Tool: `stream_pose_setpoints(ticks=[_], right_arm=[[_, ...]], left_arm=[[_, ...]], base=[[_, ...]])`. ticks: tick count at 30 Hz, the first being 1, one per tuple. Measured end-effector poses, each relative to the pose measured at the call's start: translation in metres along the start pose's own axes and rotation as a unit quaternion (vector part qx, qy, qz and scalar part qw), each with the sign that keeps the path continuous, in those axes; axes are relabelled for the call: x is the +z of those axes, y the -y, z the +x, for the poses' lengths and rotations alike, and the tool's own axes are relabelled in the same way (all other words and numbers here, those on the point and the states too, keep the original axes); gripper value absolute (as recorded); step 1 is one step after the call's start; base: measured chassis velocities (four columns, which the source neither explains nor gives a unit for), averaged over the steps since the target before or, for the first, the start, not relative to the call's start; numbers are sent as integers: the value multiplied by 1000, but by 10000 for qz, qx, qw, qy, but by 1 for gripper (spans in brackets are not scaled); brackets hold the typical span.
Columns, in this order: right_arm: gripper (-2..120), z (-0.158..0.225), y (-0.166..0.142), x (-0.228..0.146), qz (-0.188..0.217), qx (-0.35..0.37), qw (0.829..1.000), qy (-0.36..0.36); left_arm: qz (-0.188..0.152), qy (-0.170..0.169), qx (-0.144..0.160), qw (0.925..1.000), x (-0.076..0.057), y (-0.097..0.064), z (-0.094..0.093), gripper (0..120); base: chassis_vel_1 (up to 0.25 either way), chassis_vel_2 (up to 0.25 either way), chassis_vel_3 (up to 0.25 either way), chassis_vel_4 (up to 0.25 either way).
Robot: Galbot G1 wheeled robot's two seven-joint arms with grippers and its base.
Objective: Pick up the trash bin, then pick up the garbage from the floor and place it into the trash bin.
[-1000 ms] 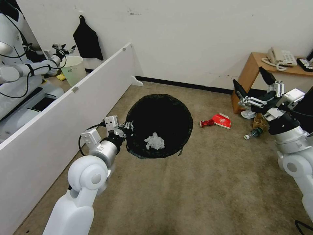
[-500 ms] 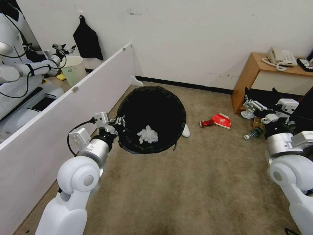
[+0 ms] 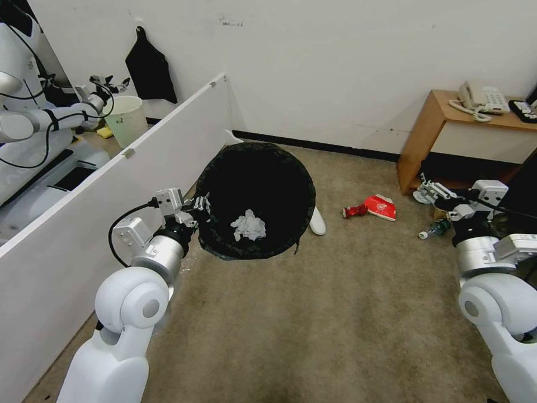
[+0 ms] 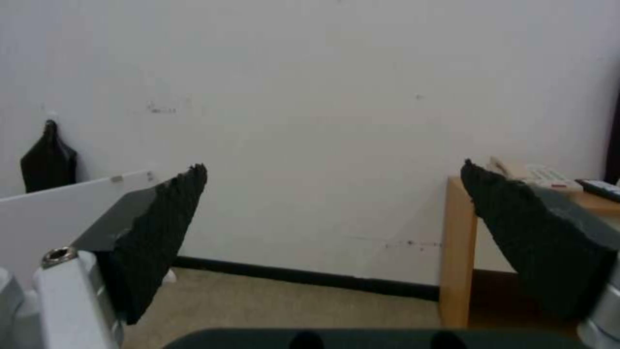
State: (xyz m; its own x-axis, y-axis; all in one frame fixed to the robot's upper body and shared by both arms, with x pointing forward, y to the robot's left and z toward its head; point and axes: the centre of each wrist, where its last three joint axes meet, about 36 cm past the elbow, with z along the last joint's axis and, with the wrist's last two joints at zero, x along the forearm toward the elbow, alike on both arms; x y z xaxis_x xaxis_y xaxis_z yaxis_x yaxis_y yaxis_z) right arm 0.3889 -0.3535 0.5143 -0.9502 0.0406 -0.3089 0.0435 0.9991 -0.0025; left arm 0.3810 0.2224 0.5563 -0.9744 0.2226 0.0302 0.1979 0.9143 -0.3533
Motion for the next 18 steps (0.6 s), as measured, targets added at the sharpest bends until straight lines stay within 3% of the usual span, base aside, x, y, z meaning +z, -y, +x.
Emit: stream_pose_setpoints(ticks=[18], right_arm=[[100, -3, 3, 5, 16, -18, 10000, 91]], left_arm=[[56, 28, -15, 10000, 0, 0, 0, 4]], base=[[-7, 9, 12, -9]])
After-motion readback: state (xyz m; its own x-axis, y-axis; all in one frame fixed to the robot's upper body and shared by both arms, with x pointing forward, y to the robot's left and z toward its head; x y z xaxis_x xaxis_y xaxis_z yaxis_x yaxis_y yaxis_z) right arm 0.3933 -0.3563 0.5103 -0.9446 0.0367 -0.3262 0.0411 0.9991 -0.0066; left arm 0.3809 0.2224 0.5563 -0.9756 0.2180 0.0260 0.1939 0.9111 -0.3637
